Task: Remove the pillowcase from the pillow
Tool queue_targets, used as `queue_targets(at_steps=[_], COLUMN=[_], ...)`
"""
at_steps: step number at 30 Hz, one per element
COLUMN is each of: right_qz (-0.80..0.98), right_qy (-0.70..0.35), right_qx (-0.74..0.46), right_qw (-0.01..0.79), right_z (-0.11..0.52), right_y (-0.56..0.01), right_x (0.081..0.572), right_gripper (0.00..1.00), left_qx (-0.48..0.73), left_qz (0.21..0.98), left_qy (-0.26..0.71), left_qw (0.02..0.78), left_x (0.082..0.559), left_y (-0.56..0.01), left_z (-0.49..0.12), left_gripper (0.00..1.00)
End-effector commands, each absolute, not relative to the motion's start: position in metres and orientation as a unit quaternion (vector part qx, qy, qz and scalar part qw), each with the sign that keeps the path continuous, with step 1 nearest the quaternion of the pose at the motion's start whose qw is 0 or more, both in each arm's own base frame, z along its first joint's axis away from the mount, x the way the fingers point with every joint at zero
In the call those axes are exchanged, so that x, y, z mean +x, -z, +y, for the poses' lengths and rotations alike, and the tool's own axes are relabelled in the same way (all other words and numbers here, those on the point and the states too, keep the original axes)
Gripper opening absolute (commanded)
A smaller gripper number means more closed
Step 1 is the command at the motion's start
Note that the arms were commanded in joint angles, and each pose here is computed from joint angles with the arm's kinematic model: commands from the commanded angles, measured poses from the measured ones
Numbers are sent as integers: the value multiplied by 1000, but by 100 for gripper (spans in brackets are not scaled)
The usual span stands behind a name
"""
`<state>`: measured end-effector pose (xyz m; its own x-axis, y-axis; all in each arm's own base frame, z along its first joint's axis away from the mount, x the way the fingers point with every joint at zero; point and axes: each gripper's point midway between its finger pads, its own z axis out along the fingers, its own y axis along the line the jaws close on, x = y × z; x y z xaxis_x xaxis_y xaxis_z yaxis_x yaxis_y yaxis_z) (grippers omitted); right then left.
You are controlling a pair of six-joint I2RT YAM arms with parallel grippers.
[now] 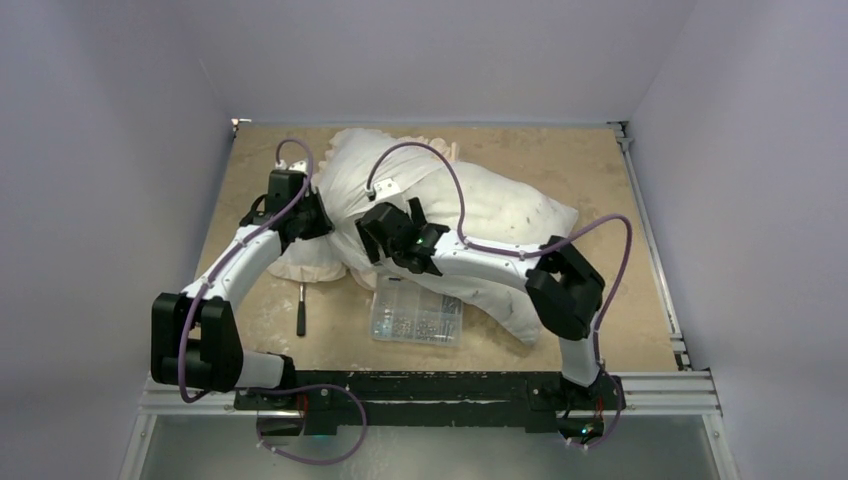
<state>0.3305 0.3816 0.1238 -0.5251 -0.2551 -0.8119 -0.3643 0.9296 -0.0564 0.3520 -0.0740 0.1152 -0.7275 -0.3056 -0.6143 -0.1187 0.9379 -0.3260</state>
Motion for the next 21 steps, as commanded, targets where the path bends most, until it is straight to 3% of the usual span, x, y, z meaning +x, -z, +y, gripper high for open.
queue_targets(at_steps=[1,2,4,9,21], right_qz=[884,884,883,870,799], right_qy=[65,77,88,41,-65], right_qx=[-135,-125,-105,-61,66], right_qw=[443,443,449,488,594], right_z=[339,334,328,318,191], right_y=[-81,-76,-80,-137,-285], right_x=[340,341,345,364,413], right_gripper=[99,98,83,1,0], left_qx=[-104,-105,-104,-118,-160], left_qz=[925,925,926,930,932], left_qy=[133,133,132,106,69], left_qw=[341,341,339,333,319], left_x=[346,347,348,351,355], left_y=[-108,-107,-104,-95,-79], left_z=[-74,-74,-74,-61,-29], left_gripper=[0,0,0,0,0])
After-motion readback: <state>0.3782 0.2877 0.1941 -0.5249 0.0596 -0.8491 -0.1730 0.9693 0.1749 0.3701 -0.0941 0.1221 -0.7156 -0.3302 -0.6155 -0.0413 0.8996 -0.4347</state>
